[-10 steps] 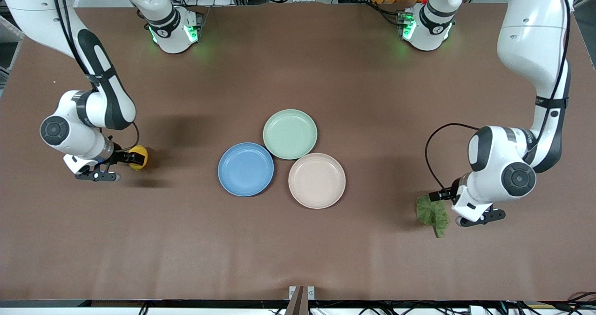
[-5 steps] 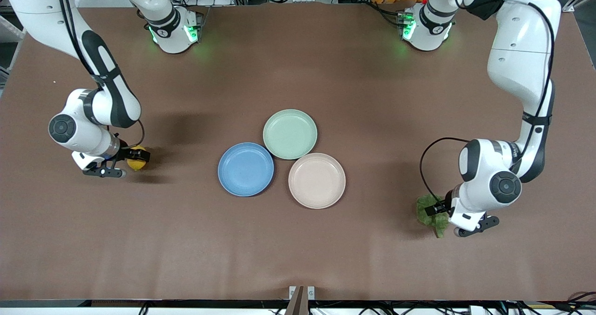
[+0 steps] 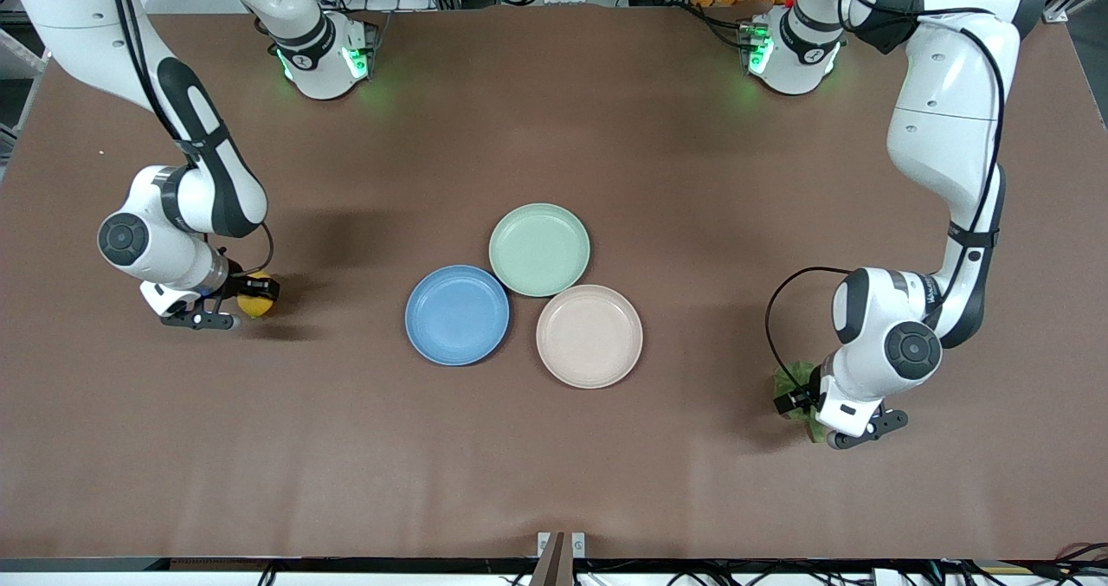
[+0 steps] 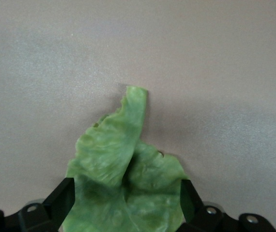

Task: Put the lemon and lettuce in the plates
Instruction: 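Grasp the lemon with the right gripper while the left gripper grasps the lettuce, then carry the lemon over the blue plate while the left gripper carries lettuce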

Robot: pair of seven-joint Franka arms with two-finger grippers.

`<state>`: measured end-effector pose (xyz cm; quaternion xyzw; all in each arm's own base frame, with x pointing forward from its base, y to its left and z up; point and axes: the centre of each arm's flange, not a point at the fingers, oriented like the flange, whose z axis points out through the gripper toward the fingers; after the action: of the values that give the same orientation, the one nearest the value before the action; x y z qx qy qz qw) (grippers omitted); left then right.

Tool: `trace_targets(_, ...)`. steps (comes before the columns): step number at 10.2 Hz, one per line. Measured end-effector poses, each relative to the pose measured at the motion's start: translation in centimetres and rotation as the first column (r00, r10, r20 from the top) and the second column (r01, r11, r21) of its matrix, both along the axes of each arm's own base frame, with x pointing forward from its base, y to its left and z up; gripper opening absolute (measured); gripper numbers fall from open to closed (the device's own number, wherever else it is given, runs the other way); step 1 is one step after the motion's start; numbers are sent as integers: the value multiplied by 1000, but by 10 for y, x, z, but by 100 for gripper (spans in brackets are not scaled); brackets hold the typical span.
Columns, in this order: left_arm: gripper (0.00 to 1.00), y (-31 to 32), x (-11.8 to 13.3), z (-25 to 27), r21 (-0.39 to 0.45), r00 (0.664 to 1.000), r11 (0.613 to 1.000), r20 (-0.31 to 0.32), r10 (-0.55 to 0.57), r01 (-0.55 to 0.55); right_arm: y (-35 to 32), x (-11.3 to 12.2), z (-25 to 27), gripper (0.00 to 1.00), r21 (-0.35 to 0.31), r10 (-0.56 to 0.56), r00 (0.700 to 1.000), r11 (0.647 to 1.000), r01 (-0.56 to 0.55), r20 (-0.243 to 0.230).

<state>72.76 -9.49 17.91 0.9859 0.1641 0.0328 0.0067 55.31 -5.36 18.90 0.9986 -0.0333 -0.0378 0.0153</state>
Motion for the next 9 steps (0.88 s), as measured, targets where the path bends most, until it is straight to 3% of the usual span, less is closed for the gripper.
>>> trace_targets(1, 94, 0, 0, -1, 0, 1000, 1000, -2, 0, 0, 6, 4, 5, 64, 1, 4, 1000, 1000, -4, -6)
trace_targets(4, 50, 1, 1, 0, 2, 1000, 1000, 1, 2, -2, 31, 28, 48, 64, 34, 9, 999, 999, -8, -49)
trace_targets(7, 6, 2, 3, 4, 2, 1000, 1000, 12, 3, -3, 88, 44, 85, 64, 117, 26, 999, 993, -23, -24)
trace_targets(9, 4, -18, 5, 12, -2, 999, 1000, 29, -22, 23, 129, 44, 90, 64, 138, 74, 997, 988, -72, -13)
